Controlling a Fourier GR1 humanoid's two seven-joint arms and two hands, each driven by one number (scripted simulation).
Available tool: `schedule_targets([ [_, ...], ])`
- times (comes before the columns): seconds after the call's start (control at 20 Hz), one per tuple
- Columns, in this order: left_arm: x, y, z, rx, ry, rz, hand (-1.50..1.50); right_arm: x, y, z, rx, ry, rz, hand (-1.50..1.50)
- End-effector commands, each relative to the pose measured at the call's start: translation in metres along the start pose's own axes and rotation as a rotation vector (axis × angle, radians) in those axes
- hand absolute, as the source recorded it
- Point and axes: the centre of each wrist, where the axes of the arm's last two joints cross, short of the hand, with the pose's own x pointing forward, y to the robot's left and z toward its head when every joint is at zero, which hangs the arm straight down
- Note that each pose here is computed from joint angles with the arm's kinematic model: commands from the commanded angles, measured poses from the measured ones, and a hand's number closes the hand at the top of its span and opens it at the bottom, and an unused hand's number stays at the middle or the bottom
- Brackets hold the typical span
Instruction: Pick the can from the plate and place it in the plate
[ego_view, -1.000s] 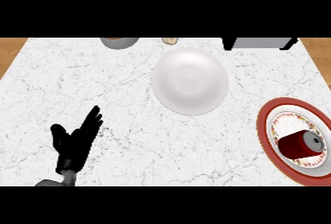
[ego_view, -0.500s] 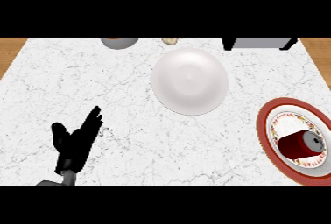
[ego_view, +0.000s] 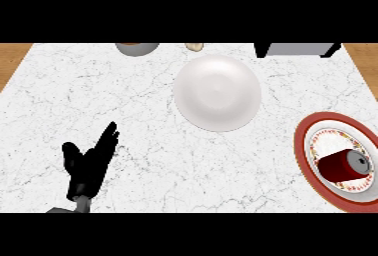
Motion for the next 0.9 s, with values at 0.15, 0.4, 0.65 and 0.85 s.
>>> schedule_targets([
  [0.15, 0.002, 0.01, -0.014, -0.001, 0.029, -0.004, 0.0, 0.004, 0.029, -0.02, 0.052, 0.01, -0.023, -1.5],
  [0.4, 0.001, 0.018, -0.015, -0.015, 0.023, 0.0, 0.0, 0.019, 0.037, -0.017, 0.032, 0.036, 0.013, -1.5],
  [0.65, -0.006, -0.004, 0.002, 0.003, 0.034, 0.003, 0.0, 0.008, 0.032, -0.017, 0.018, 0.1, 0.107, -1.5],
  [0.85, -0.017, 0.002, -0.009, -0.009, 0.047, 0.005, 0.0, 0.009, 0.044, -0.027, 0.01, 0.095, 0.108, -1.5],
])
